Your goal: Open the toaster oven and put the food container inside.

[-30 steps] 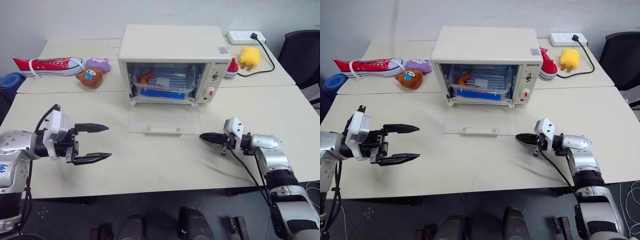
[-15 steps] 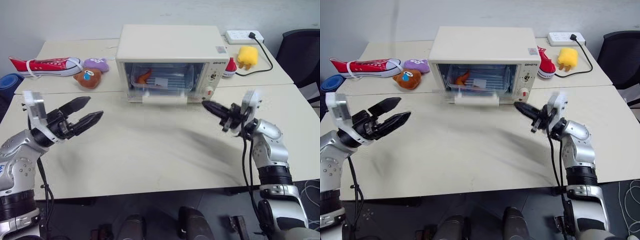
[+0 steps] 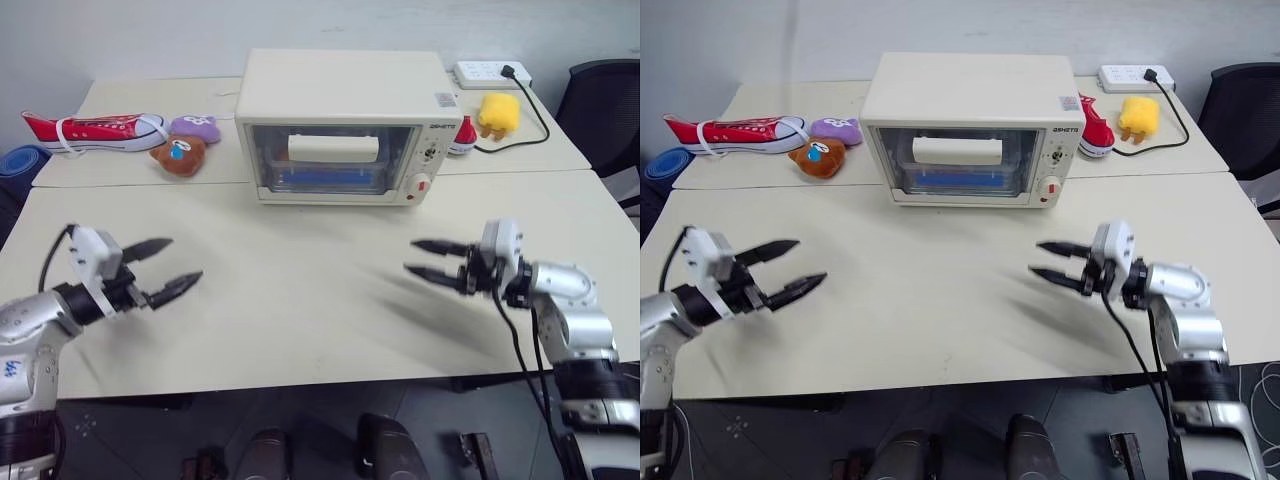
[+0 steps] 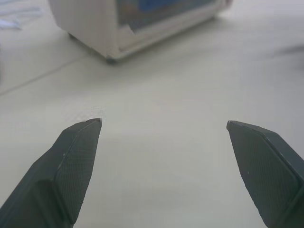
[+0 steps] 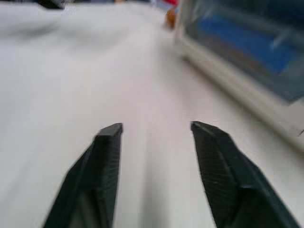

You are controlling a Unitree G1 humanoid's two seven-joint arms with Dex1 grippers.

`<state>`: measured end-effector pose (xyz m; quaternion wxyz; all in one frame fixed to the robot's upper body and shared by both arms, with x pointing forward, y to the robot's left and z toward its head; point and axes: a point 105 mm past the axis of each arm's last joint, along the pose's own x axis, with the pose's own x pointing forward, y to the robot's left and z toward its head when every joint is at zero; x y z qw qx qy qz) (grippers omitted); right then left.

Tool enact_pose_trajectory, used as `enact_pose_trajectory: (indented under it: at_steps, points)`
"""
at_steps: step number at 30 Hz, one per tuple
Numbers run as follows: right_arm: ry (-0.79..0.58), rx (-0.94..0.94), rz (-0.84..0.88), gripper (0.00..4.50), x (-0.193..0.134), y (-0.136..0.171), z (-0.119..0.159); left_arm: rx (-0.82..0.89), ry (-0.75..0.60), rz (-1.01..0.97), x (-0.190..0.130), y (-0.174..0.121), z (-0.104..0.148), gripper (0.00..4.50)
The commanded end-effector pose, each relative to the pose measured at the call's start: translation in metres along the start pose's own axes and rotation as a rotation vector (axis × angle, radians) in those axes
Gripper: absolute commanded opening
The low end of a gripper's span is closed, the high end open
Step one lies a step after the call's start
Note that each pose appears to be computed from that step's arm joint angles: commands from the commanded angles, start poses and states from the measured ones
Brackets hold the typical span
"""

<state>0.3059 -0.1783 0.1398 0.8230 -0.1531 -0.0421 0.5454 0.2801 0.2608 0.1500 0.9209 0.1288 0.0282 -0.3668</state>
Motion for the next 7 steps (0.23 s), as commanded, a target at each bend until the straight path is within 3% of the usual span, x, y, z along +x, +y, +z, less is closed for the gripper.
enact_pose_trajectory:
  at_steps: [1, 4, 7]
  points:
    - [0.015, -0.080, 0.020, 3.60, -0.005, 0.011, 0.003, 0.092, 0.036, -0.037, -0.005, -0.017, -0.010, 4.50]
    - [-0.003, -0.101, 0.020, 4.45, -0.006, 0.016, 0.002, 0.134, 0.044, -0.035, -0.007, -0.025, -0.018, 4.50]
    - [-0.033, -0.121, 0.004, 4.45, -0.006, 0.016, 0.003, 0.129, 0.050, -0.040, -0.010, -0.027, -0.022, 4.50]
